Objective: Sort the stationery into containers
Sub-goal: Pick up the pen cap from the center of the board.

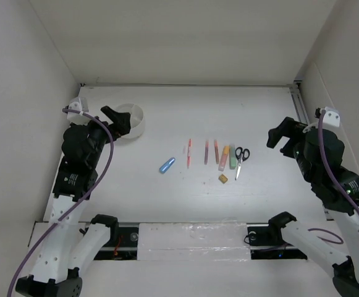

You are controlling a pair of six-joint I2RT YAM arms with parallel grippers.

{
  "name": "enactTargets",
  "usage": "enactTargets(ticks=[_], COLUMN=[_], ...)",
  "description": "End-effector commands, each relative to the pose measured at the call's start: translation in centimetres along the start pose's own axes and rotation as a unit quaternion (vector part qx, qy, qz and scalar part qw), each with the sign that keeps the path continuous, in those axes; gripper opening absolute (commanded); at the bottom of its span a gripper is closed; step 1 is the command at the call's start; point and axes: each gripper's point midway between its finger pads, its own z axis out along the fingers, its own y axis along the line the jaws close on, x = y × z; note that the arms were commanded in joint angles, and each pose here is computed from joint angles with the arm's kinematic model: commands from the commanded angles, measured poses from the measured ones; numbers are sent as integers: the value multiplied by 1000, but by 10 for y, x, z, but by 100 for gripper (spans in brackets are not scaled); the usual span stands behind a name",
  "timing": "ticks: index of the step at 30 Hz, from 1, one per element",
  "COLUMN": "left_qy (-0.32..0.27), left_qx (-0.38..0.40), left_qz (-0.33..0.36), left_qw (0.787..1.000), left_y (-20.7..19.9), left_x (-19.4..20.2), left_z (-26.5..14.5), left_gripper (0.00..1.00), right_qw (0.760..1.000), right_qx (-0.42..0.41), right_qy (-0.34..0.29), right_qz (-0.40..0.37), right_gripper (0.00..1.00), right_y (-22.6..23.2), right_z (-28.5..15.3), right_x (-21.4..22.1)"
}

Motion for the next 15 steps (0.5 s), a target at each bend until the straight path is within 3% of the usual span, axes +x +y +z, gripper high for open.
enactTargets(ticks=[1,4,7,9,10,11,12,15], left_qy=[-32,-32,-9,41,126,154,173,183], left_qx=[-9,-9,48,65,32,42,46,54], left_qz=[10,15,30,44,47,43,41,58], left_qw=[999,999,998,996,990,986,983,980], left_y=[1,1,-18,-21,-4,-7,-7,-29], left_x=[-15,-17,-6,14,52,61,71,81], left_z=[-2,-3,2,18,41,47,52,57], left_gripper=[100,100,100,95,95,95,100,100], right_qw=[1000,1000,1000,1000,1000,1000,999,998], right_qx=[1,1,-3,-14,-17,-25,-32,-53], right_qy=[-16,-16,-24,-20,-16,-8,-4,20], right_qz=[3,3,7,3,2,-1,-1,-9], right_gripper=[100,100,100,100,100,100,100,100], right_y=[0,-2,-2,2,4,8,11,23], right_z=[-1,-4,-6,-5,-2,2,4,14], right_x=[-10,-9,-13,-10,-6,-1,2,17])
